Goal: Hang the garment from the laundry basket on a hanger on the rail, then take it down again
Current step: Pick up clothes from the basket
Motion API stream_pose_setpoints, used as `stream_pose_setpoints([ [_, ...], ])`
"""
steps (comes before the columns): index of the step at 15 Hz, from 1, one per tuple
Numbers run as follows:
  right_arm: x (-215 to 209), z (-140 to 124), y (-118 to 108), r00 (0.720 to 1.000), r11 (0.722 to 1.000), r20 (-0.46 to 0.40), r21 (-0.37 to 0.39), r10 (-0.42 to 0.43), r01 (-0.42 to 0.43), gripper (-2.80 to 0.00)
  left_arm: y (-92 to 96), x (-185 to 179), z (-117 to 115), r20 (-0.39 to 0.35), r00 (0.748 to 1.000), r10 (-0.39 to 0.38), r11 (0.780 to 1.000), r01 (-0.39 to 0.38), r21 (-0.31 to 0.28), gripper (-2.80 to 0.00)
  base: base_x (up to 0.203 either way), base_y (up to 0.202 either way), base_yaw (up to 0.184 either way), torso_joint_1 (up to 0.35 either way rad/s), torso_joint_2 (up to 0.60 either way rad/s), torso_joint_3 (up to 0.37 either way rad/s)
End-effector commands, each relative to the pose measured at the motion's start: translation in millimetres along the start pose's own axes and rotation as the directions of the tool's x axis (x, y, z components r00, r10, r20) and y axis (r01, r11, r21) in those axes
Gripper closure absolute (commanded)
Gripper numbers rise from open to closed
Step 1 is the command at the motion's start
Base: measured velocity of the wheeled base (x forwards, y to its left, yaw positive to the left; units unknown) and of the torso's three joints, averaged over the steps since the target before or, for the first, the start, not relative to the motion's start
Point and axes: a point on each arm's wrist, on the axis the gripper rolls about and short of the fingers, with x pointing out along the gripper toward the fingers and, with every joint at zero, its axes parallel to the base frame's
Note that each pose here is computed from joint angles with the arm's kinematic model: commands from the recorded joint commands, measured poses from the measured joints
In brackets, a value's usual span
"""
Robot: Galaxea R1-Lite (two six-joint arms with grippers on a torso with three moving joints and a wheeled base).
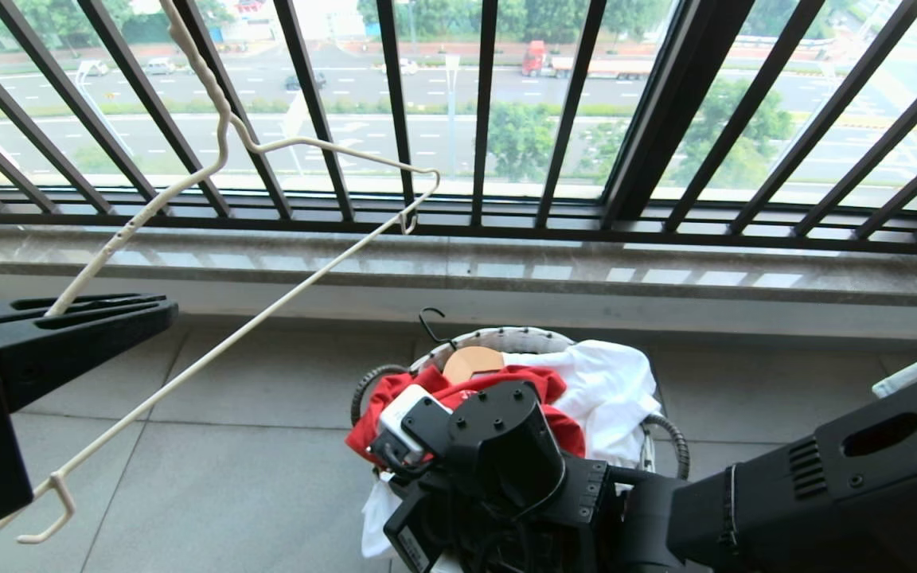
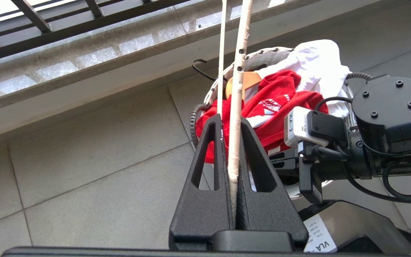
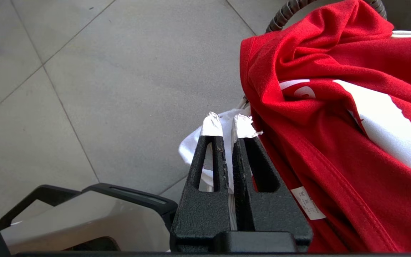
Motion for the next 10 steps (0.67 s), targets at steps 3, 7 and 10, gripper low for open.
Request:
stream_pose_setpoints([
  [3, 24, -8, 2, 0.999, 0.998, 0.039, -0.055, -0.005, 0.007, -2.8, -0.2, 0, -1, -0.004, 1.0, 0.001, 1.0, -0.001, 0.003, 0.0, 0.0, 0.0, 0.0, 0.0, 0.0, 0.0],
  [7, 48, -4, -4, 0.996, 0.997, 0.08, -0.064, -0.038, 0.043, -2.8, -2.0, 3, -4, -0.016, 1.0, 0.0, 1.0, 0.001, 0.012, 0.0, 0.0, 0.0, 0.0, 0.0, 0.0, 0.0],
  [10, 65, -8, -18, 0.994, 0.995, 0.077, -0.057, -0.084, 0.088, -2.8, -2.7, 4, -4, -0.02, 1.0, -0.002, 1.0, 0.002, 0.013, 0.0, 0.0, 0.0, 0.0, 0.0, 0.0, 0.0],
])
